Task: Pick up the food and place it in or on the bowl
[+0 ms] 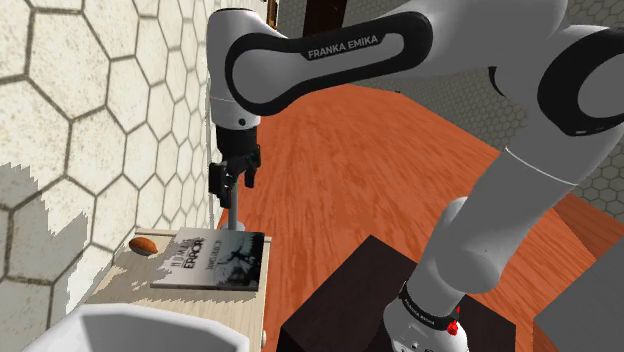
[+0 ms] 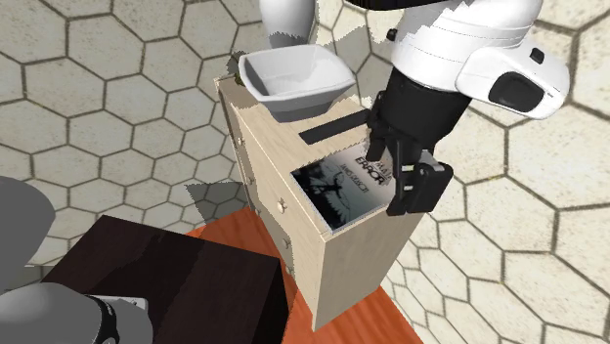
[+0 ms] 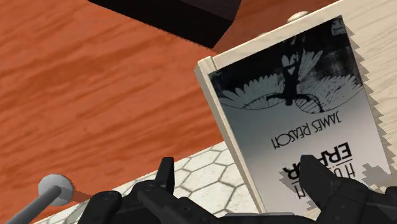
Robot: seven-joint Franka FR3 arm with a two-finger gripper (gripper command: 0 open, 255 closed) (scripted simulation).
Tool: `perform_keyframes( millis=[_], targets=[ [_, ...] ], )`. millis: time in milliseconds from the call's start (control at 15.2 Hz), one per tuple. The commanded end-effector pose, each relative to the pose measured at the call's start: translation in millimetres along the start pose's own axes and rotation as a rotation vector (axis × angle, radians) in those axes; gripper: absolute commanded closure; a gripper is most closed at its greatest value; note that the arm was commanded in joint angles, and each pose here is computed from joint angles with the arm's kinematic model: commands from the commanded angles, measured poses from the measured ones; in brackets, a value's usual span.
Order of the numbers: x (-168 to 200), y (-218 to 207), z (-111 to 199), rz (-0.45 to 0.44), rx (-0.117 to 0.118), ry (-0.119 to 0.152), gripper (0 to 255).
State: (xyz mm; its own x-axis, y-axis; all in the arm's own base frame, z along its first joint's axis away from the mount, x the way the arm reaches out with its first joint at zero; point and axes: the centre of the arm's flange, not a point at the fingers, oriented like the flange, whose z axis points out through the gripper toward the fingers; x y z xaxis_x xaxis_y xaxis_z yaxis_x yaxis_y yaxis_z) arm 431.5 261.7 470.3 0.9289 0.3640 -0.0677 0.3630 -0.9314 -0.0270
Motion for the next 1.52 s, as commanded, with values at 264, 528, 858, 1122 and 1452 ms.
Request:
perform_keyframes(
  millis=[264,528,858,1122,1452],
  targets=[
    [55,-52,13,-0.052,0.002,0.016,0],
    [89,-90,22,-0.086,0.003,0.026,0],
    [124,-131,32,-0.123,0.004,0.038,0],
    [124,-131,53,-0.123,0.004,0.038,0],
    [125,-131,72,-0.123,0.004,0.037,0]
  ],
)
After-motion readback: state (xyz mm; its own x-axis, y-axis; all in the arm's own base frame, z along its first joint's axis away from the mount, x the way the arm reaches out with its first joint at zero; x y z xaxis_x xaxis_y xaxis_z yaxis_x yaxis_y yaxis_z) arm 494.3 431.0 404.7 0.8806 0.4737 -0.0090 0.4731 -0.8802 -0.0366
